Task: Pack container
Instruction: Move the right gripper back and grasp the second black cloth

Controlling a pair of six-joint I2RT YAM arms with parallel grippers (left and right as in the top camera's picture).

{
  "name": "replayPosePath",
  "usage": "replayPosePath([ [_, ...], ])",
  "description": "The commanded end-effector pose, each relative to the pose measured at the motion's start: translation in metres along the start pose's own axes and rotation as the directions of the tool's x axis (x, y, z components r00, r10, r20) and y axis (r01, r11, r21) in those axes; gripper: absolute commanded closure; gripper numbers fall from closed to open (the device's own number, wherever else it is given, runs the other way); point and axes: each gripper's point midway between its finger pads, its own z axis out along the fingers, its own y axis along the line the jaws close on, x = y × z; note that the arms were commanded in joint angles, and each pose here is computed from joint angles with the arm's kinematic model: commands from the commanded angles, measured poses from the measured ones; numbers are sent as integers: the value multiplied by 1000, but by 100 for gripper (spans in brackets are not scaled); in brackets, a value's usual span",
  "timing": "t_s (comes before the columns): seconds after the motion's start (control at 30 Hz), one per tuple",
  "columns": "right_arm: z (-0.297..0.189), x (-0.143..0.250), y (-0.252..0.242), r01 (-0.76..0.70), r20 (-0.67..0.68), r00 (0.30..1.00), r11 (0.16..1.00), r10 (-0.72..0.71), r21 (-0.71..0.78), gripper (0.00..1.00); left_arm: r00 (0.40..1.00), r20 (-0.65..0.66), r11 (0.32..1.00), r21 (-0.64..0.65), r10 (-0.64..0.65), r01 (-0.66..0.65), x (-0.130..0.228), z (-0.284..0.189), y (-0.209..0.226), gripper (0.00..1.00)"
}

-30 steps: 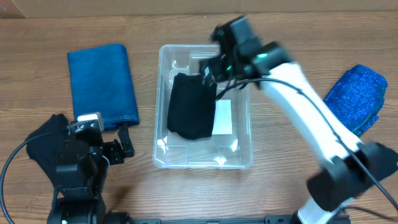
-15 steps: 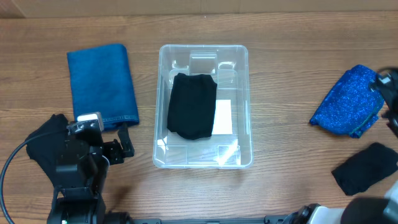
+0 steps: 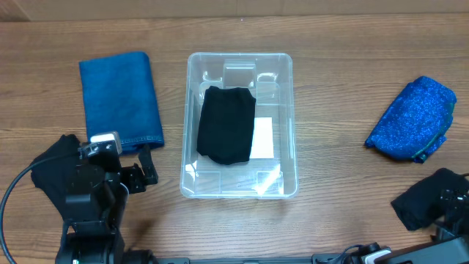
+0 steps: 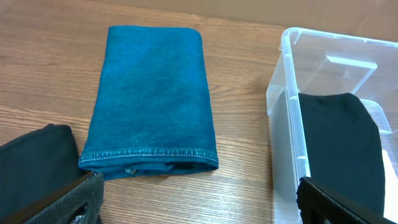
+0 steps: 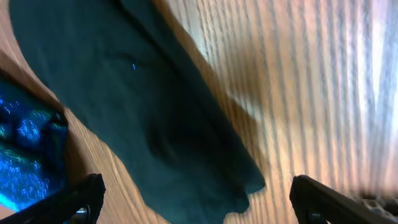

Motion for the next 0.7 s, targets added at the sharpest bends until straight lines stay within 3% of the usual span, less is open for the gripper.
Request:
replayPosePath([
  [0.0,17,11,-4,5,-15,1000,999,-6,-38,0,1000,24,1000,-12,19,-19,-10,-5,2,0],
  [0.33,42,17,-2,17,-15,1000,994,-19,-110,1,1000,18,1000,-13,19,-19,-8,-5,2,0],
  [0.53,60,31,2,32,-102,994,994,-43,-108,25,1000,18,1000,-12,19,-19,-8,-5,2,0],
  [0.6,64,36,5,50,-121,991,993,-63,-106,45,1000,18,1000,-12,19,-19,-8,-5,2,0],
  [0.67,64,41,10,57,-137,988,990,-74,-130,55,1000,17,1000,-13,19,-19,-8,-5,2,0],
])
